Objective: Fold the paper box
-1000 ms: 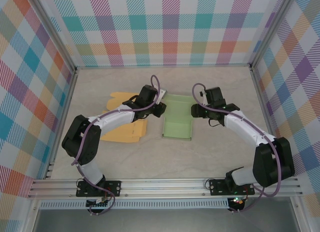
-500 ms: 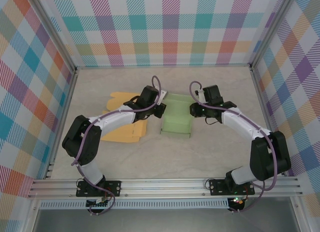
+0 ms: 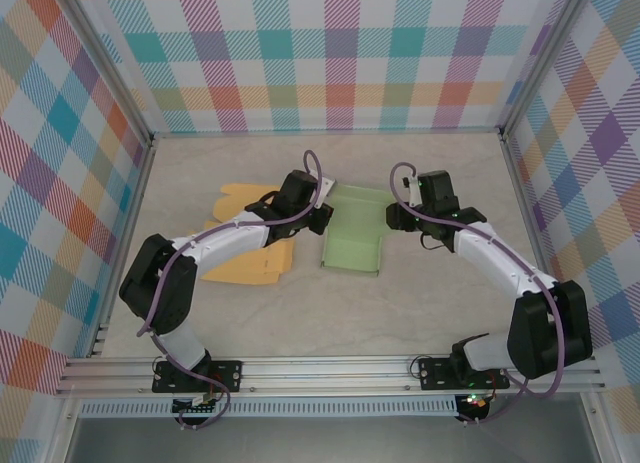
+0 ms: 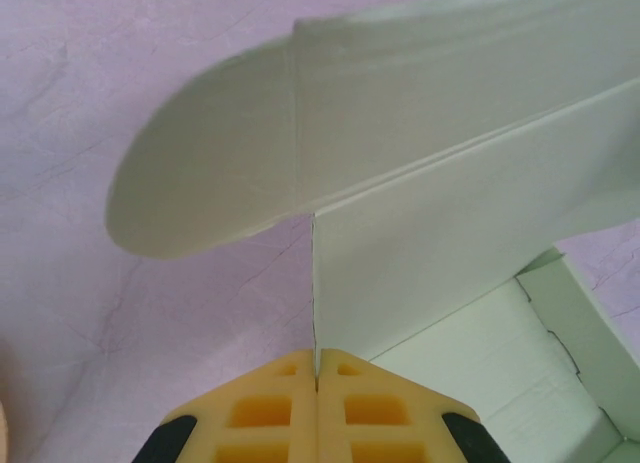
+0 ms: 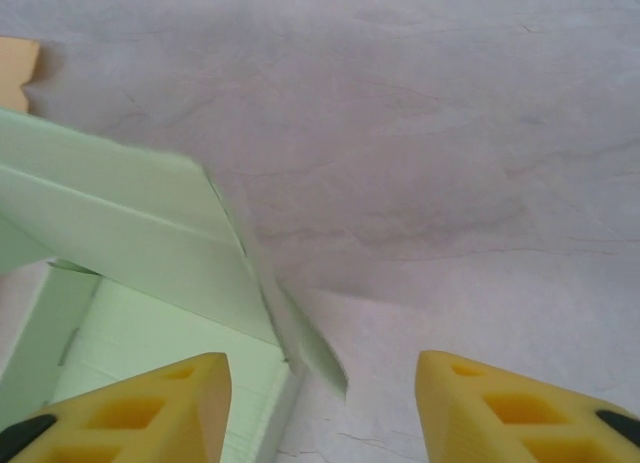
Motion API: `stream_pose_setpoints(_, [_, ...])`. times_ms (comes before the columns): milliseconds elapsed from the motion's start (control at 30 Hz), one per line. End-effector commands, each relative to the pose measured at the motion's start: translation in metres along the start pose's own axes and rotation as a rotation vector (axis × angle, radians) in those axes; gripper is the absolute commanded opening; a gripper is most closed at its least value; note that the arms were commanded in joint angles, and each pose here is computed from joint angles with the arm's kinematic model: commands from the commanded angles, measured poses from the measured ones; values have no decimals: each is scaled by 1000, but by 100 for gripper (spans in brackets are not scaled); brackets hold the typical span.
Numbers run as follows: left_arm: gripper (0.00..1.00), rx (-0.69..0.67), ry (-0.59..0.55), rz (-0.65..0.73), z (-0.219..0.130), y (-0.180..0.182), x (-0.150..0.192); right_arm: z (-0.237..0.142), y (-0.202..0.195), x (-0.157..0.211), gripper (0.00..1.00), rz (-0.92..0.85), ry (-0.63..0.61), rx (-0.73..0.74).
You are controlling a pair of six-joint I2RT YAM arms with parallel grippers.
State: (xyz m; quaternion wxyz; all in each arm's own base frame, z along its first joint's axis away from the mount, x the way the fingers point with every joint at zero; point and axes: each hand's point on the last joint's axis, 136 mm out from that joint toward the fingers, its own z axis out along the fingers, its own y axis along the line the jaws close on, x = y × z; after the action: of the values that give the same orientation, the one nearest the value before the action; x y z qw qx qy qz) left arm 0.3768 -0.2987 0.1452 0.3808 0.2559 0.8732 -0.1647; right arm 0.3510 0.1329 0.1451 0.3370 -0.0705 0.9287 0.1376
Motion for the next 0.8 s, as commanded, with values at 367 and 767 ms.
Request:
stream_pose_setpoints(367, [2, 12, -16, 27, -9, -6, -7, 25, 13, -5, 57, -85, 10, -106])
stream_pose_setpoints(767, [0, 12, -34, 18, -11, -7, -13, 21, 28, -10, 33, -60, -12, -188])
